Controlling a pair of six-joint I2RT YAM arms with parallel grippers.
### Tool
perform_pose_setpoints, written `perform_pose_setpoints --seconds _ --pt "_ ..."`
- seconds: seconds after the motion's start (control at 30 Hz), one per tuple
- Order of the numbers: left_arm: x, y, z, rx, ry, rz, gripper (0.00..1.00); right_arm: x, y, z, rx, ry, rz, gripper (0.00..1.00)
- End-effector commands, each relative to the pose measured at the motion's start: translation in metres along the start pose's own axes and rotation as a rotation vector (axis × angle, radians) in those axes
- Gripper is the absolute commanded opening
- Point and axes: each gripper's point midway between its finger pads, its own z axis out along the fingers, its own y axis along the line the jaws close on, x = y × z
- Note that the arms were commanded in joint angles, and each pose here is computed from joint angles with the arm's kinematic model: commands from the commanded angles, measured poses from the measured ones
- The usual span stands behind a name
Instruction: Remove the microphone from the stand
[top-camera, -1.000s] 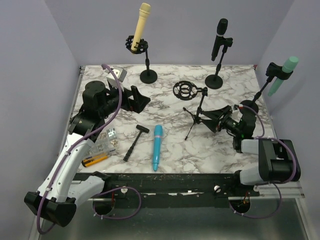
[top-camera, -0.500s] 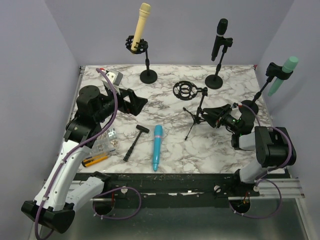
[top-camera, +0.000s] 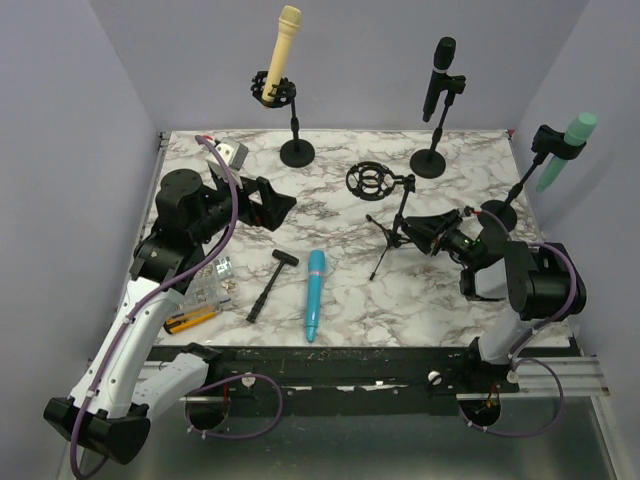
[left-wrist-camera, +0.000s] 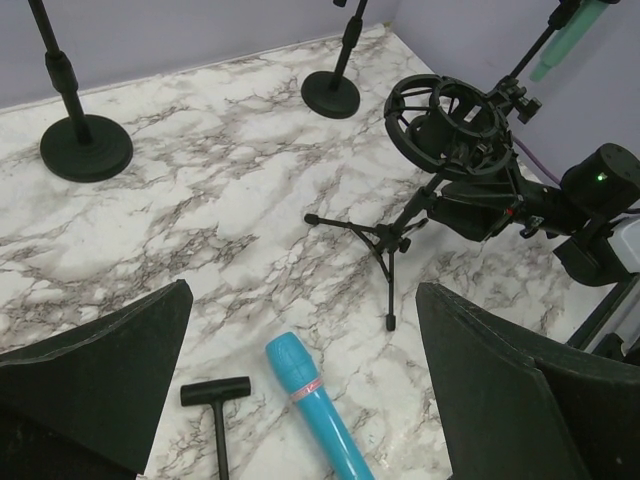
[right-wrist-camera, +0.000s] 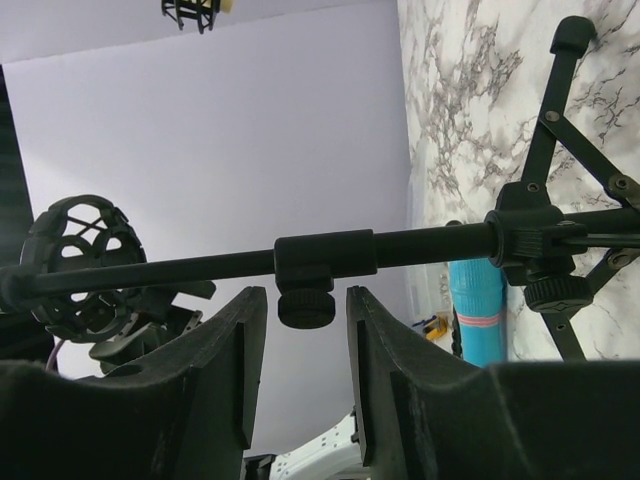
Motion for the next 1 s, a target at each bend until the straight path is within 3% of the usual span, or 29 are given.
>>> perform_pose_setpoints --seconds 0.0,0.2,0.43,0.73,0.97 --pt "0.000 0.006 0.002 -0.021 -0.007 0.019 0.99 0.007 0.005 0.001 -0.046 0.033 -0.019 0.43" --pt "0.000 0.006 0.002 -0.023 -0.010 0.022 0.99 0.010 0.003 0.001 -0.071 0.040 -0.009 0.30" --pt "0.000 0.007 0.002 -0.027 -0.012 0.024 0.99 0.013 -0.013 -0.002 -0.038 0.034 -0.025 0.01" --pt "0.001 0.008 0.002 -0.040 -0.015 0.034 0.99 -0.003 -0.069 -0.005 0.223 -0.019 -0.218 0.01" --pt "0.002 0.008 0.003 -0.051 -0.010 0.037 0.99 -0.029 -0.069 -0.014 0.477 -0.101 -0.554 0.01"
